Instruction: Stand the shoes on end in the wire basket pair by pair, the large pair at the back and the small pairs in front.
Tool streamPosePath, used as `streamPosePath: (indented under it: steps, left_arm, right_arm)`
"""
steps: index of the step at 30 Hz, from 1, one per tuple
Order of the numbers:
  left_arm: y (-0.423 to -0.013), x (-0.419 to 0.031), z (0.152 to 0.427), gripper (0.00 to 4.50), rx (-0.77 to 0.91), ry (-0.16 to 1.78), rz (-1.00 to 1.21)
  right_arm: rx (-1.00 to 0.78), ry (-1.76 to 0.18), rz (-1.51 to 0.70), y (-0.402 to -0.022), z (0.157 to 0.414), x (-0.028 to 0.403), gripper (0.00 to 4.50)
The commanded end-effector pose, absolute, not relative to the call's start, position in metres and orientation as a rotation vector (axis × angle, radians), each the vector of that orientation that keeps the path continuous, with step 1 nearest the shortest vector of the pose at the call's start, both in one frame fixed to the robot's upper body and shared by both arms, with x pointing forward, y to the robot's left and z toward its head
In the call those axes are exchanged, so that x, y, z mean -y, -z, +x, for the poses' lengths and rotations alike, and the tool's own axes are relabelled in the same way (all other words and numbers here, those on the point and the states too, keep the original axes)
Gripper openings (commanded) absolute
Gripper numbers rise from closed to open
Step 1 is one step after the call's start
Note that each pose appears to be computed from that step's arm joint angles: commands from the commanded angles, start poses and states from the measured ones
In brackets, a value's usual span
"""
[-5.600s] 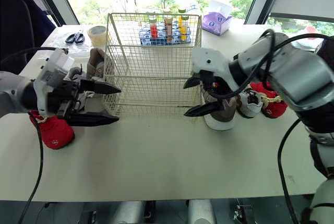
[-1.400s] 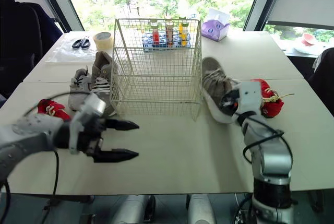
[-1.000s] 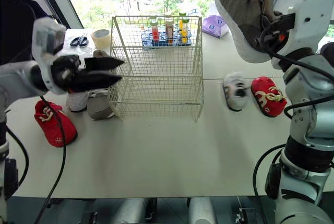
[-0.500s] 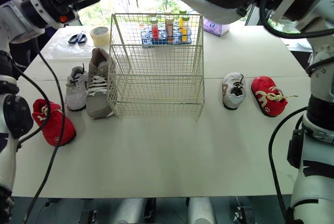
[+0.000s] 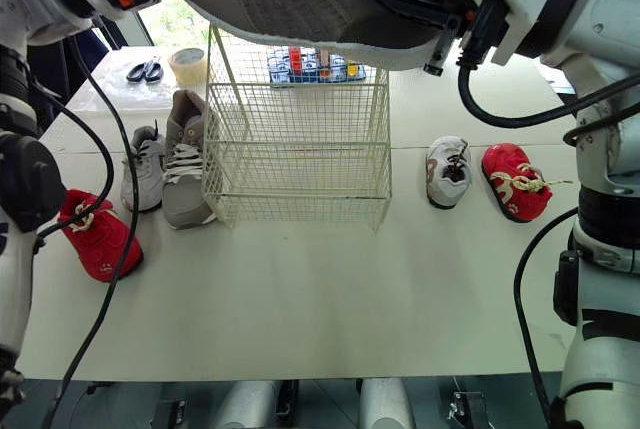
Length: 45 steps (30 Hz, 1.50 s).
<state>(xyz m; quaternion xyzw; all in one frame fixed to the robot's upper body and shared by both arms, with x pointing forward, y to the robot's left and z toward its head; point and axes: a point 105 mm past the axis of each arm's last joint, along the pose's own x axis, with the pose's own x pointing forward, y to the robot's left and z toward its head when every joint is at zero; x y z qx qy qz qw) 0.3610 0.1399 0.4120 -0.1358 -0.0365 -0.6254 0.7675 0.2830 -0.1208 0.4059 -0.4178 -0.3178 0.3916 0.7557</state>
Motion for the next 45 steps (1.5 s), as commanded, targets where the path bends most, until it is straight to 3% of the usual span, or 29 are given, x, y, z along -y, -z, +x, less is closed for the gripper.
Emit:
streamPosePath:
  steps: [1,3,7,10,11,13,19,20,24,29,34,45]
  left_arm:
    - [-0.42,-0.14,0.336,4.25,0.068,1.507,-0.245]
    - [-0.409,-0.136,0.333,3.65,0.011,1.547,-0.211]
    - [-0.405,-0.138,0.332,1.7,0.003,1.55,-0.219]
    - [-0.407,-0.143,0.338,0.74,0.028,1.509,-0.251]
    - [-0.407,-0.144,0.339,0.74,0.035,1.497,-0.262]
    - [-0.409,-0.149,0.339,0.72,0.074,1.489,-0.307]
    - [-0.421,-0.174,0.339,0.72,0.281,1.397,-0.525]
    - [-0.422,-0.175,0.337,0.72,0.323,1.381,-0.536]
    - [-0.446,-0.175,0.33,0.72,0.577,1.287,-0.688]
    - [-0.448,-0.153,0.317,0.72,0.7,1.243,-0.805]
    - [-0.433,-0.127,0.318,0.72,0.628,1.294,-0.931]
    - [-0.404,-0.11,0.32,0.72,0.476,1.391,-1.088]
  right_arm:
    - [0.8,-0.815,-0.953,-0.421,0.266,0.123,0.43]
    - [0.791,-0.814,-0.959,-0.419,0.266,0.124,0.42]
    - [0.79,-0.815,-0.961,-0.418,0.264,0.124,0.42]
    - [0.787,-0.819,-0.962,-0.417,0.263,0.123,0.42]
    - [0.786,-0.82,-0.962,-0.417,0.263,0.123,0.42]
    - [0.766,-0.827,-0.946,-0.417,0.263,0.125,1.38]
    - [0.768,-0.56,-0.343,-0.441,0.275,0.206,4.25]
    - [0.795,-0.522,-0.211,-0.441,0.275,0.22,4.39]
    - [0.738,-0.425,0.238,-0.391,0.294,0.25,4.39]
    - [0.656,-0.64,0.449,-0.369,0.303,0.173,4.39]
    - [0.665,-0.796,0.436,-0.38,0.309,0.118,4.39]
    - [0.751,-0.986,0.475,-0.413,0.295,0.1,4.39]
